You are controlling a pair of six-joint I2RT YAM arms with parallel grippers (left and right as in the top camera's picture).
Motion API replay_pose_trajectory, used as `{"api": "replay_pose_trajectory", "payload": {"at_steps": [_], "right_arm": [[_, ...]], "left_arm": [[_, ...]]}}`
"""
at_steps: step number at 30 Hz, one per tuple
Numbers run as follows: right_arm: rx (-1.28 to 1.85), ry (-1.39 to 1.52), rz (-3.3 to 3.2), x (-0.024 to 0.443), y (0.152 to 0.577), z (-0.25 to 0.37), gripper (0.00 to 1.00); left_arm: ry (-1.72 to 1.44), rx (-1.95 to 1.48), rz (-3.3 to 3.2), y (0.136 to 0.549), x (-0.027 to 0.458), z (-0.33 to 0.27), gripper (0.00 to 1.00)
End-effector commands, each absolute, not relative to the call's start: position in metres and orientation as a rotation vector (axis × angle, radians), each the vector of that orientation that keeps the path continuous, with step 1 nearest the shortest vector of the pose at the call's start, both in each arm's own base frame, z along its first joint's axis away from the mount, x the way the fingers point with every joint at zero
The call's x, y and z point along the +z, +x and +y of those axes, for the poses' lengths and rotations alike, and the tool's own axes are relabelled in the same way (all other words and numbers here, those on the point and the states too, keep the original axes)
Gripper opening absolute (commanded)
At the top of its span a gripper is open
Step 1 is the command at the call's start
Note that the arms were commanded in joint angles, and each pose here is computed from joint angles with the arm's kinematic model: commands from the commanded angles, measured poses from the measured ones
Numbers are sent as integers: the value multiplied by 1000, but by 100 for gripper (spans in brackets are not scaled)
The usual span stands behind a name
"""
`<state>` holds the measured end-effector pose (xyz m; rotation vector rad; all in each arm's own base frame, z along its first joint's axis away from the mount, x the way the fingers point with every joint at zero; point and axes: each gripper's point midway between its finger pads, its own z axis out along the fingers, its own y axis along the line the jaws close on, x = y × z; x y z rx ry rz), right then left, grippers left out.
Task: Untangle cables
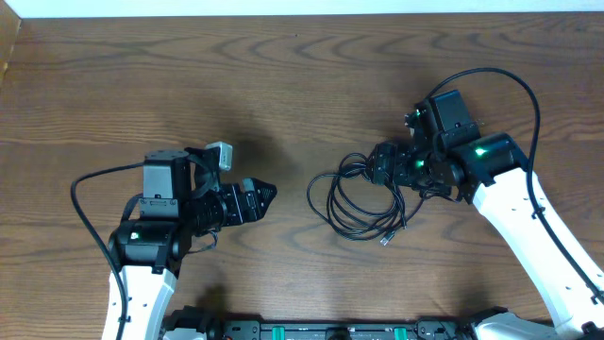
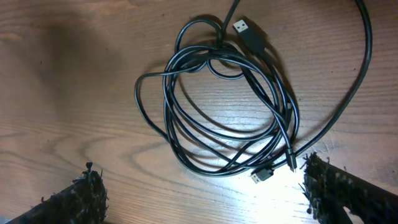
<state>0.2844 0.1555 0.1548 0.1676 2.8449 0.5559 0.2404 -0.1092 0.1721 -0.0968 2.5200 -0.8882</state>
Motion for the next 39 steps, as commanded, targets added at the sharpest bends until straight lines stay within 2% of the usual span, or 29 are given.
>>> {"api": "replay_pose_trajectory", "payload": {"at_steps": [1, 6, 9, 12, 14, 17, 21, 24, 27, 29, 32, 33, 39], "right_arm": [[546, 169, 2855, 151, 283, 157, 99], [537, 173, 2868, 146, 285, 157, 97], [457, 190, 2877, 137, 290, 150, 77], [278, 212, 2872, 122, 300, 134, 73], [137, 138, 2893, 104, 306, 126, 67], [96, 12, 2956, 85, 304, 126, 55], [88, -59, 3024, 58, 304, 131, 47], [174, -199, 3074, 35, 303, 145, 47], [201, -220, 3109, 16, 303, 151, 47], [188, -219, 3139, 3, 301, 150, 36], [217, -218, 3190, -13, 295, 153, 9], [239, -218, 3200, -15, 294, 156, 3], [348, -223, 3184, -10, 295, 168, 1]], "left_arm": [[-68, -894, 2516, 239, 174, -111, 85], [-68, -894, 2516, 239, 174, -111, 85], [-68, -894, 2516, 239, 174, -111, 85], [-72, -885, 2520, 239, 173, -110, 85], [-75, -886, 2525, 239, 172, -110, 85], [-78, -887, 2532, 240, 170, -110, 85], [-79, -886, 2535, 240, 170, -110, 85], [-80, -887, 2535, 240, 169, -110, 85], [-80, -887, 2536, 240, 169, -110, 85], [-80, -887, 2536, 240, 169, -110, 85], [-80, -887, 2536, 240, 169, -110, 85], [-80, -887, 2536, 240, 169, -110, 85], [-80, -887, 2536, 240, 169, -110, 85]]}}
